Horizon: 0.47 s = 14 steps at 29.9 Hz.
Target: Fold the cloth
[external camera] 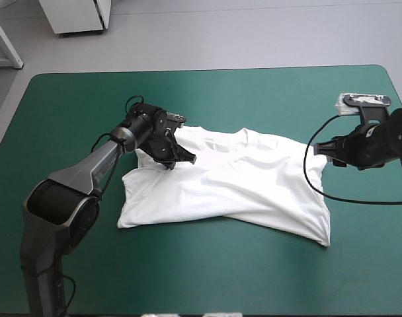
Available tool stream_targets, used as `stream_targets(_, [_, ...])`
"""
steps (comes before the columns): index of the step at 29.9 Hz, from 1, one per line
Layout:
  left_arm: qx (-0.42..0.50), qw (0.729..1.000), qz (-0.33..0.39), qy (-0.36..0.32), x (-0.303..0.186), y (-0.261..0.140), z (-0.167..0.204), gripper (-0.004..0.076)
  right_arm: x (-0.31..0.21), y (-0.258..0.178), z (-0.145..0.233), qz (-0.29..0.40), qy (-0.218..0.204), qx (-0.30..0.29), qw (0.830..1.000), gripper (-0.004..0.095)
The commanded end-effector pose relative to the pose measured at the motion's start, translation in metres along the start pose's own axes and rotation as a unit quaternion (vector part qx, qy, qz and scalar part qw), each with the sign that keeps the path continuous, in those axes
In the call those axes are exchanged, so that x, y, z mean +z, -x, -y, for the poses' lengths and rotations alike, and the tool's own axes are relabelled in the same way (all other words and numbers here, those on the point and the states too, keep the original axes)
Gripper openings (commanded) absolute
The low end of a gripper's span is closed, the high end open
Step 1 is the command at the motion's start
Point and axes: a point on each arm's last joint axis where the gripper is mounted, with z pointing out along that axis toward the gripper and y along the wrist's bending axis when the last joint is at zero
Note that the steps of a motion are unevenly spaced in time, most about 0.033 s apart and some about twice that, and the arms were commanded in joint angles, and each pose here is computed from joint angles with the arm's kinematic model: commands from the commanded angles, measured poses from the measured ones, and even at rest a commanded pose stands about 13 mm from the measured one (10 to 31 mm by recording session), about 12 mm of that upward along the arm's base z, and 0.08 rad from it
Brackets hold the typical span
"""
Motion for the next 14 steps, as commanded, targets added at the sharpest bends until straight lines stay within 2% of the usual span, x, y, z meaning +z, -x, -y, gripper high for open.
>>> stream_targets(1, [-0.007,0.999,0.030,-0.011,-0.018,0.005,0.005,-0.0008,-0.018,0.001,-0.001,0.029,0.001,-0.002,1.000,0.0458])
stream_targets(5, [-0.006,1.000,0.025,-0.014,-0.016,0.005,0.005,0.0043,-0.018,0.001,-0.001,0.029,0.001,-0.002,1.000,0.0458])
stream_targets(8, [-0.007,0.999,0.031,-0.020,-0.027,0.007,0.007,0.0130,-0.018,0.001,-0.001,0.029,0.001,-0.002,1.000,0.0458])
stream_targets(14, [0.013,0.994,0.096,-0.045,-0.074,0.017,0.014,0.0423,-0.018,0.001,-0.001,0.029,0.001,-0.002,1.000,0.0458])
